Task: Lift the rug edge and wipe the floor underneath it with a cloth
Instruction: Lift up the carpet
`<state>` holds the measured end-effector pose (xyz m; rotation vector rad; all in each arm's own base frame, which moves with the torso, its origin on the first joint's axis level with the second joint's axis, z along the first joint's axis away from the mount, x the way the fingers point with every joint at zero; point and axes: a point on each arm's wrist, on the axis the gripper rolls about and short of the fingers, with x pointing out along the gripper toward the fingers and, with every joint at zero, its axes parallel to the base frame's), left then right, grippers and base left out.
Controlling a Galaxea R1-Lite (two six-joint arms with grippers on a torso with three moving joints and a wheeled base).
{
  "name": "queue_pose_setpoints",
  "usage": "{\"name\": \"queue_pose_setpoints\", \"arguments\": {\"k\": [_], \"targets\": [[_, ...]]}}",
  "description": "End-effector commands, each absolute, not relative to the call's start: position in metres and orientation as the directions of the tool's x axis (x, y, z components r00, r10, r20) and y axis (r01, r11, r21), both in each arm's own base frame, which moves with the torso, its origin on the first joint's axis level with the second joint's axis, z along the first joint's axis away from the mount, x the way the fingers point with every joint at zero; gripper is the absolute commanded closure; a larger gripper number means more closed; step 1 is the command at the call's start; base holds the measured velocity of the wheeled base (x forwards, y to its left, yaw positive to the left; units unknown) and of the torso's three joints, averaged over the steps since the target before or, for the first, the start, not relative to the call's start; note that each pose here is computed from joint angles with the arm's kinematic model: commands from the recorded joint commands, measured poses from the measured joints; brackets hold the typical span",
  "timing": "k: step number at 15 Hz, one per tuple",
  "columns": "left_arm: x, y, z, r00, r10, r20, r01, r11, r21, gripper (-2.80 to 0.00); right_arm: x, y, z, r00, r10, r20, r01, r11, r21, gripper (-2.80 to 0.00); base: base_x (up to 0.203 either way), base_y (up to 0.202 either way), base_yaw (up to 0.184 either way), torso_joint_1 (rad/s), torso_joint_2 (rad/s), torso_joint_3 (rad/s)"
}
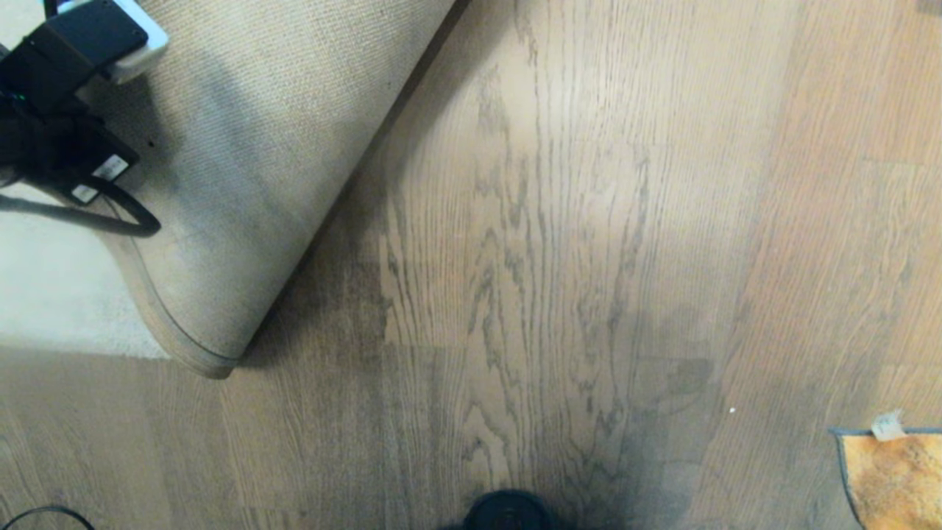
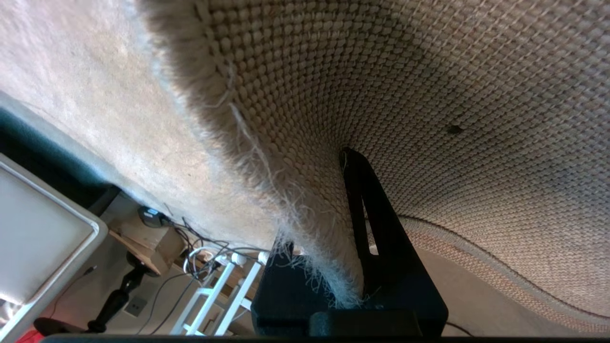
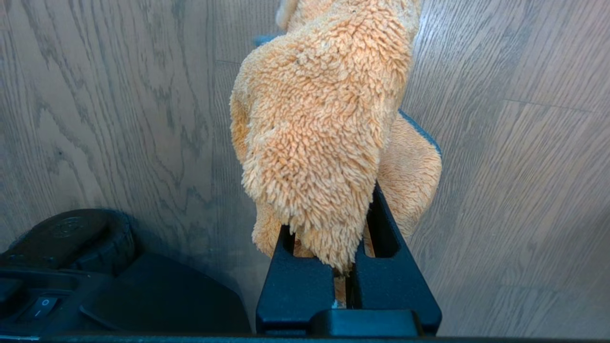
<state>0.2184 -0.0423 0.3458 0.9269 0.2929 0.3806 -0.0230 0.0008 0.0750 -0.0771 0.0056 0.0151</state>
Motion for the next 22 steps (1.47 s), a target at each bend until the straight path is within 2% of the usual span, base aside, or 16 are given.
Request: {"name": "queue_pose_setpoints", "arguments": {"k": [1, 9, 14, 22], "targets": [[0.219, -0.042, 0.345, 0.893, 0.443, -0.086, -0.188, 0.537, 0.822, 0.0, -0.023, 0.001, 0.075, 1.0, 0.015, -0.008, -0.016, 0.997, -0.078, 0.0, 0.0, 0.0, 0.0, 0.0, 0.0, 0.0], [0.22, -0.045, 0.339, 0.896, 0.433, -0.102, -0.174, 0.552, 0.815, 0.0, -0.023, 0.001, 0.075, 1.0, 0.015, -0.008, -0.016, 0.997, -0.078, 0.0, 0.0, 0.0, 0.0, 0.0, 0.0, 0.0], [0.232, -0.061, 0.325, 0.911, 0.387, -0.146, -0.149, 0.636, 0.757, 0.0, -0.023, 0.001, 0.075, 1.0, 0.015, -0.008, -0.016, 0.997, -0.078, 0.0, 0.0, 0.0, 0.0, 0.0, 0.0, 0.0], [0.247, -0.101, 0.306, 0.942, 0.265, -0.206, -0.04, 0.697, 0.716, 0.0, -0.023, 0.001, 0.075, 1.0, 0.015, -0.008, -0.016, 0.997, -0.078, 0.0, 0.0, 0.0, 0.0, 0.0, 0.0, 0.0]]}}
